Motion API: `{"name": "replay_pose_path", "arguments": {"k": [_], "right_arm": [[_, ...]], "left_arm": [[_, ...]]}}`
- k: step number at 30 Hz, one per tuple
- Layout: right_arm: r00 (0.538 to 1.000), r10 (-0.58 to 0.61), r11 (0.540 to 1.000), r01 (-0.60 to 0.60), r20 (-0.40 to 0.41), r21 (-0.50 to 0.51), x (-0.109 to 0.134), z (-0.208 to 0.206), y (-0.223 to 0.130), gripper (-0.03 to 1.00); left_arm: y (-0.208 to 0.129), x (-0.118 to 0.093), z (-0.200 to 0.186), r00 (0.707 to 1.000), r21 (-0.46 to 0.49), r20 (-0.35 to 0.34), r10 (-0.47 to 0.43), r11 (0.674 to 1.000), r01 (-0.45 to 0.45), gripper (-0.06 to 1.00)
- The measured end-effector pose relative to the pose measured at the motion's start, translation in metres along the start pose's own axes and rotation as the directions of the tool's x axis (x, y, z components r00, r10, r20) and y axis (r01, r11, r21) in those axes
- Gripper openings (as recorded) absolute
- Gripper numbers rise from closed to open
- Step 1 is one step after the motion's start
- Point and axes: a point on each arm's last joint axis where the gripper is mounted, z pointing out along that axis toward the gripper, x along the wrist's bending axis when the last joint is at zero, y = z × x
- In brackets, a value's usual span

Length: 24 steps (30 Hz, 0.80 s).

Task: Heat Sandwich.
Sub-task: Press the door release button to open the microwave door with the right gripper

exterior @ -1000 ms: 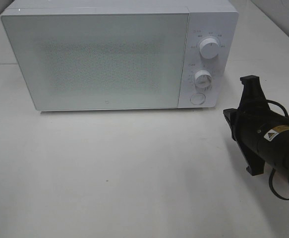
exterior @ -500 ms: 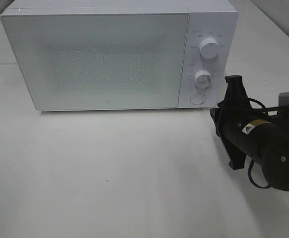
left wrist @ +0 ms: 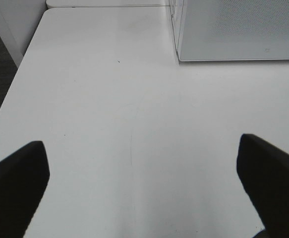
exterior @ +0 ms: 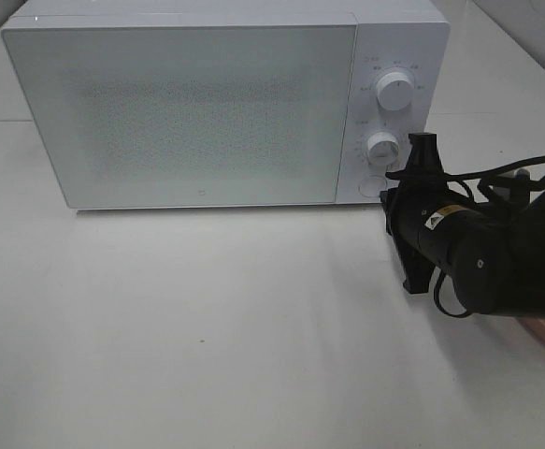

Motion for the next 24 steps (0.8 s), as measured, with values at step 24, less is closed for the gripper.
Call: {"name": "replay_pose_path", "arguments": {"k": [24], "right_arm": [[0.999,0.023,1.0,-0.023,0.034,-0.009,-0.001,0.054,0.007,0.01]], "left_arm": [[0.0,0.0,0.0,1.0,0.0,0.0,0.0,1.0,0.0,0.97]]}}
